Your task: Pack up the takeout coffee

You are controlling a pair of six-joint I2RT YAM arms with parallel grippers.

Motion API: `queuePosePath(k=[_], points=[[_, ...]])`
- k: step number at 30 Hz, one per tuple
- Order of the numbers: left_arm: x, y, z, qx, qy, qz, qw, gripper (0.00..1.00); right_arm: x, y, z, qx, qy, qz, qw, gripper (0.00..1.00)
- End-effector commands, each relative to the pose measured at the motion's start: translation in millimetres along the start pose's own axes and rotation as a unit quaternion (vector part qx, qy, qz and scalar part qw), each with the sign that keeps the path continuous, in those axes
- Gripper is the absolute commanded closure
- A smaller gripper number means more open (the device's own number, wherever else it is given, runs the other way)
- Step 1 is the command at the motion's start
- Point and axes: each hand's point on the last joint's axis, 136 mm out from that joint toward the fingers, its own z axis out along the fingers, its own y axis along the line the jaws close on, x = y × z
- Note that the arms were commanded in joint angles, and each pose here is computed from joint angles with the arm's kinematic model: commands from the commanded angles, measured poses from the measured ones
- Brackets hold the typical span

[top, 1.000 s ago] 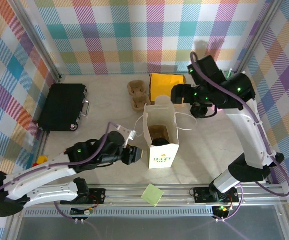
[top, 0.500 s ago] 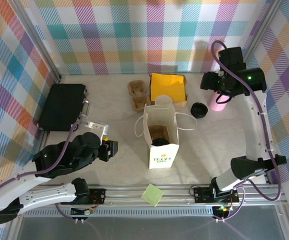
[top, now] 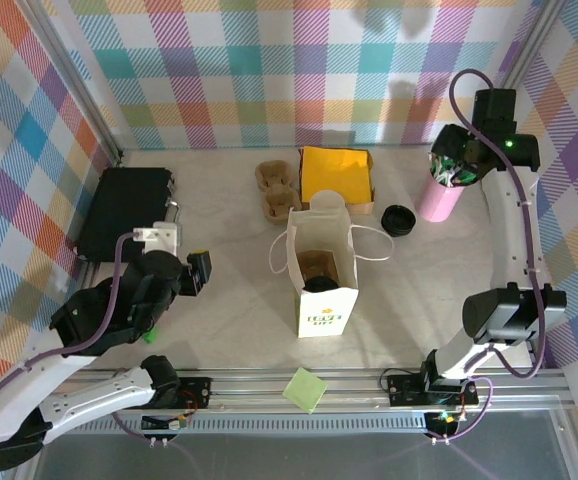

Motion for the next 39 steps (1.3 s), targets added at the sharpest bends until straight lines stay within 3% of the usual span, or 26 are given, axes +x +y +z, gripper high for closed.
queuePosePath(k=[1, 9, 15, 21, 39], points=[[-12.3, -2.6, 17.0, 0.000, -0.010, 0.003, 1.000, 0.33, -15.7, -2.8, 21.1, -0.011, -0.012, 0.020, 1.000, 0.21], [-9.5, -6.4, 72.1, 0.015, 0.035, -0.029, 0.999, 0.30, -22.2, -12.9, 64.7, -0.016, 0.012, 0.035, 0.999, 0.31], [-8.7, -8.3, 94.1, 0.026, 0.048, -0.041, 0.998, 0.30, -16.7, -6.9, 91.2, -0.028, 0.038, 0.037, 0.998, 0.39], [-2.6, -10.8, 104.1, 0.037, 0.058, -0.047, 0.997, 0.31, -4.1, 0.0, 97.5, -0.046, 0.070, 0.045, 0.995, 0.48], [7.0, -15.7, 113.0, 0.050, 0.076, -0.052, 0.994, 0.31, 9.5, -6.5, 112.7, -0.029, 0.094, 0.039, 0.994, 0.61]])
